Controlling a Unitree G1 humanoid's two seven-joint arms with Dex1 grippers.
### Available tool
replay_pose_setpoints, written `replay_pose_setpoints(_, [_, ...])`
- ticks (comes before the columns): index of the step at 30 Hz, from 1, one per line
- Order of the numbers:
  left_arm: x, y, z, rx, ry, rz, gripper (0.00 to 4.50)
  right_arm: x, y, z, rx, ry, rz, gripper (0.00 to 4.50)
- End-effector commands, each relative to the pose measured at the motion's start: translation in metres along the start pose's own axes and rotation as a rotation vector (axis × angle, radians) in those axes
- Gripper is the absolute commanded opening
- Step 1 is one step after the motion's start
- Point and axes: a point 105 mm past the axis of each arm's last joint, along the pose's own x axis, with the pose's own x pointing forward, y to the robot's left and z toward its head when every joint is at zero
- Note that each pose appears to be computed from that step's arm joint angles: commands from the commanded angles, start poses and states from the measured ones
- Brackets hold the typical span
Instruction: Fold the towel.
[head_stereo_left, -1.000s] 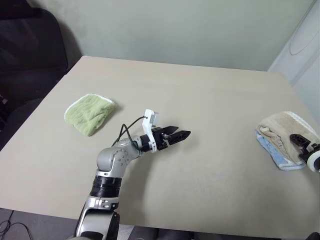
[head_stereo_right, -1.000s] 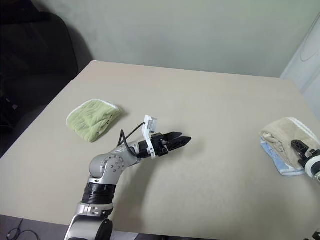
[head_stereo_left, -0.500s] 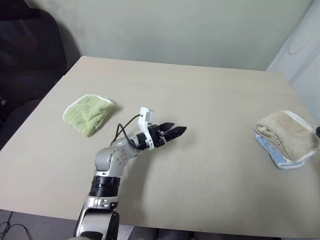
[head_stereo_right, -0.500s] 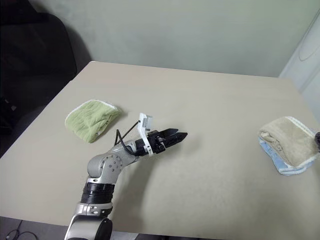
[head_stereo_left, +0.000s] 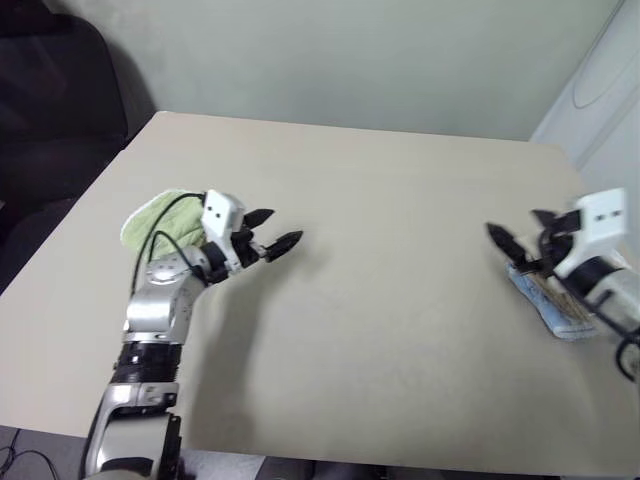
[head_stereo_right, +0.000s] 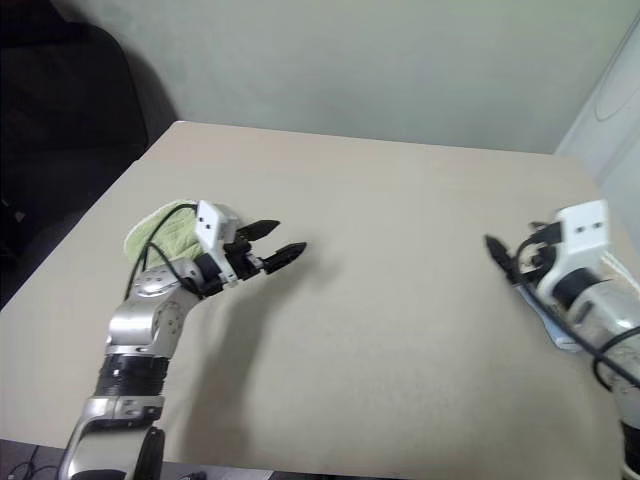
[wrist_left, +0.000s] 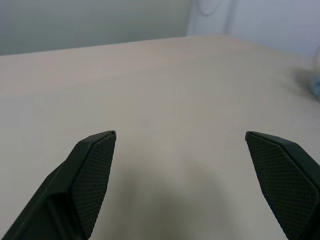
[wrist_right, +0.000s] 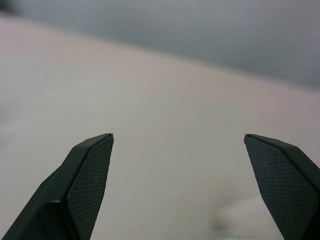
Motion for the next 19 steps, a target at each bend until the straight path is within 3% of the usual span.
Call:
replay_pose_setpoints(1, [-0.006, -0.008, 0.002, 0.012, -0.031, -0.031, 4.5, 0.01, 0.006, -0.017, 0.013, 0.011, 0.033, 4.43])
replay_pose_setpoints(9, [-0.017, -0.02, -0.027, -0.041, 0.024, 0.003, 4.5, 0.018, 0.015, -0.051, 0.061, 0.046, 0.078, 4.43])
replay_pose_setpoints(19, [-0.029, -0.02, -0.031, -0.056, 0.067, 0.025, 4.5, 0.017, 0.02, -0.05, 0.053, 0.019, 0.093, 4.43])
